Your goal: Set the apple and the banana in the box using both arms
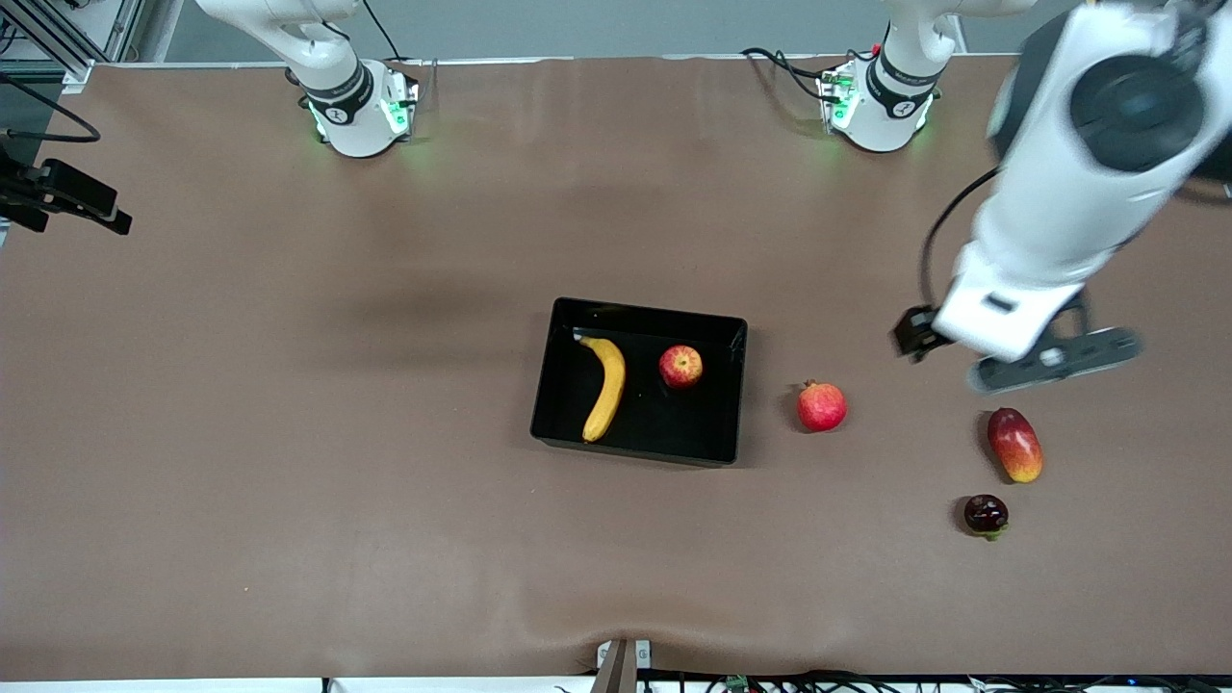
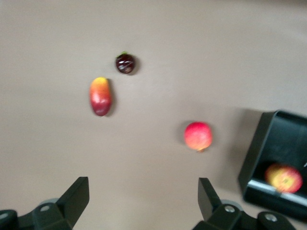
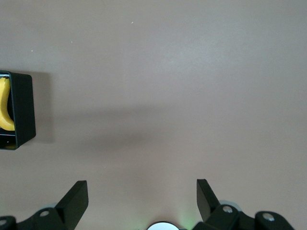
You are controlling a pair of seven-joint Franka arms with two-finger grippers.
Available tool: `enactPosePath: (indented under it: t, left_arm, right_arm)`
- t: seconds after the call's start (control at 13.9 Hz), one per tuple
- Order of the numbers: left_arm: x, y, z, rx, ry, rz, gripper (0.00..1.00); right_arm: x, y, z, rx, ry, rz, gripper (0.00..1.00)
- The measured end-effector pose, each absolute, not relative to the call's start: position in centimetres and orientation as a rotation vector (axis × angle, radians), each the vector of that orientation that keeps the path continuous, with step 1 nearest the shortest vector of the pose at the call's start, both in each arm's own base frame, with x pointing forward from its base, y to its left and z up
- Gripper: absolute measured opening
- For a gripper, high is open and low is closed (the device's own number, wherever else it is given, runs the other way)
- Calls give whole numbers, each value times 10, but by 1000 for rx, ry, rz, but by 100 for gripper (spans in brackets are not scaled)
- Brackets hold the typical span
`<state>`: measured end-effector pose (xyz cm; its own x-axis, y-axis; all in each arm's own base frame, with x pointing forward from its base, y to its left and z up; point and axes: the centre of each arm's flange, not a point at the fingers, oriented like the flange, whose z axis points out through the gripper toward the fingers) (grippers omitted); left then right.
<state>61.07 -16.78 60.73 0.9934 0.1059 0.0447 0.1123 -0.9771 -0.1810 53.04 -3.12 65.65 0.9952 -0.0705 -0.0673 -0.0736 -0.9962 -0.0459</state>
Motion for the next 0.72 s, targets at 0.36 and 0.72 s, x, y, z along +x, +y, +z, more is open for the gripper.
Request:
enactPosePath:
  t: [0.36,0.72]
  left_arm:
    - [576,-80,652,-3023,-137,-3,100]
    - [531,-57,660,-3013,-46,33,100]
  right_arm:
    - [530,-32,656,-3091,116,102,100]
    - [530,-32,656,-3091,116,104,100]
